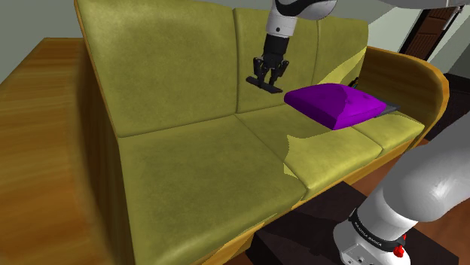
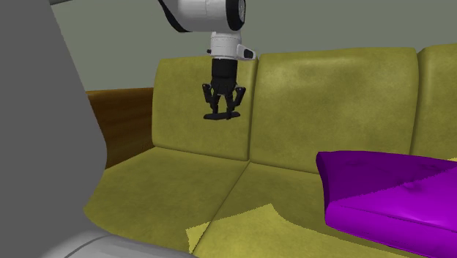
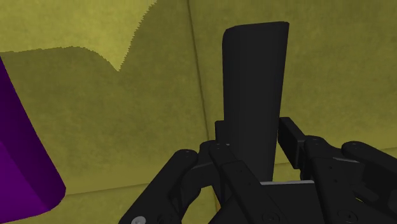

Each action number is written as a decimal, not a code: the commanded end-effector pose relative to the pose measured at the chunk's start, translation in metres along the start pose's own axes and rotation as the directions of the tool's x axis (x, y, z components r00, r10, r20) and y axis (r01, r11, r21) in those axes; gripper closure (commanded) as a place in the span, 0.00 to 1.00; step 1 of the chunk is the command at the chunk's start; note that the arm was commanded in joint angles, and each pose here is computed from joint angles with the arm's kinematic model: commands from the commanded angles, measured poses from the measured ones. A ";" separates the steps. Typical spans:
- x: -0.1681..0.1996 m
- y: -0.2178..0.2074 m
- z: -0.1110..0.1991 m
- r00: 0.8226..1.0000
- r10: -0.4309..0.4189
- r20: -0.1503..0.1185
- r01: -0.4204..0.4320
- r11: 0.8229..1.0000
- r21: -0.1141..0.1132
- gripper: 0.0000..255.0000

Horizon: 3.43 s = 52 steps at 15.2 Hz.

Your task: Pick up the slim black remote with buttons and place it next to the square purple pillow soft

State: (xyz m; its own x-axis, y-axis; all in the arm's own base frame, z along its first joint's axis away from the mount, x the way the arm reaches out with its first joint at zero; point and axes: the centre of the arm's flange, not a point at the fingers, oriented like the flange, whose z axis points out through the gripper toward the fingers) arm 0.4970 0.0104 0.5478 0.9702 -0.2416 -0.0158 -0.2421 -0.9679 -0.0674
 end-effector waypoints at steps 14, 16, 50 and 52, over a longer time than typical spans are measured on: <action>-0.065 0.187 -0.012 1.000 -0.001 0.000 0.001 1.000 0.000 1.00; -0.074 0.212 -0.013 1.000 -0.001 0.000 0.001 1.000 0.000 1.00; -0.082 0.256 0.153 1.000 -0.001 0.000 0.001 1.000 0.000 1.00; -0.082 0.257 0.164 1.000 -0.001 0.000 0.001 1.000 0.000 1.00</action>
State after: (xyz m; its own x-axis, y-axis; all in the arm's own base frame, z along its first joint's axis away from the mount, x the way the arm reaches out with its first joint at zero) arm 0.3553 -0.2062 0.3740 0.9705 -0.2403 -0.0170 -0.2409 -0.9681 -0.0681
